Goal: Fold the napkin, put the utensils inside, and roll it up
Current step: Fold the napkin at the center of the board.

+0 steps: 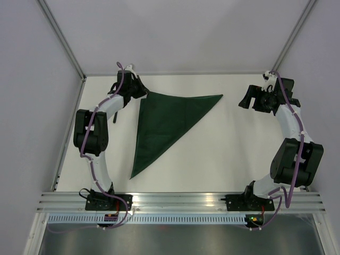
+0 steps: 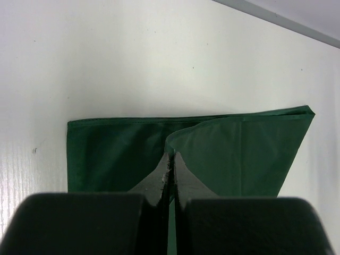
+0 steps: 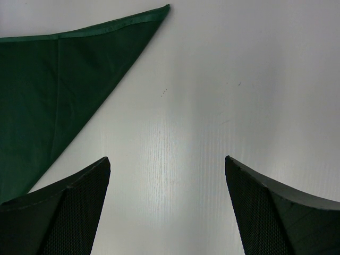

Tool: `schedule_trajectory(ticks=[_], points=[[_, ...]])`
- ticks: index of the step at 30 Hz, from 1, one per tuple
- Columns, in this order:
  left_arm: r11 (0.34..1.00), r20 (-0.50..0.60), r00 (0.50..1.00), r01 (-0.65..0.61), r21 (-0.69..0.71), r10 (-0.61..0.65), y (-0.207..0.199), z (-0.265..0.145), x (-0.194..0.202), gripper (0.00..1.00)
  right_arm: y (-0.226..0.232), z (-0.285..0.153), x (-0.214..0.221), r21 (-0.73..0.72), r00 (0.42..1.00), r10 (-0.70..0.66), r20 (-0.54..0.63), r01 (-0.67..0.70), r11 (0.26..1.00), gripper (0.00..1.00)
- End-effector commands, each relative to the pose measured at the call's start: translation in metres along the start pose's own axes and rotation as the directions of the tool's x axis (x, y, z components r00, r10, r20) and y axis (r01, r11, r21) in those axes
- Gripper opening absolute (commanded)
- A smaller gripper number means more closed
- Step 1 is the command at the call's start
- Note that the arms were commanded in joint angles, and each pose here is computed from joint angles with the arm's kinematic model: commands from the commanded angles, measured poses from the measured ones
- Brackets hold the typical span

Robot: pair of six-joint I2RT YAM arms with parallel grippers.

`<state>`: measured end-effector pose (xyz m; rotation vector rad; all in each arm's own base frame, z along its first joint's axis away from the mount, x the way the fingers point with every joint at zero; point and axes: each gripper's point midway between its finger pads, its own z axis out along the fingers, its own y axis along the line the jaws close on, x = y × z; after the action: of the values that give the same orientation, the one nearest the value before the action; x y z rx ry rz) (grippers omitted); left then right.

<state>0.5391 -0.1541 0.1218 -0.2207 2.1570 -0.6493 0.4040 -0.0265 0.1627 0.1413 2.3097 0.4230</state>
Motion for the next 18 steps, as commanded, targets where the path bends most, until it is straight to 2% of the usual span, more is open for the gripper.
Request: schedule_trajectory(ticks=[1, 18], points=[[1.0, 0.005, 1.0, 0.014, 0.013, -0.014, 0.002, 0.002, -0.006, 0.02, -0.002, -0.001, -0.003, 0.016, 1.0, 0.011, 0.0, -0.011, 1.0, 0.93], [0.999, -0.016, 0.999, 0.032, 0.005, -0.032, 0.012, 0.009, 0.003, 0.02, -0.004, 0.001, 0.0, 0.017, 1.0, 0.014, -0.009, -0.014, 1.0, 0.93]])
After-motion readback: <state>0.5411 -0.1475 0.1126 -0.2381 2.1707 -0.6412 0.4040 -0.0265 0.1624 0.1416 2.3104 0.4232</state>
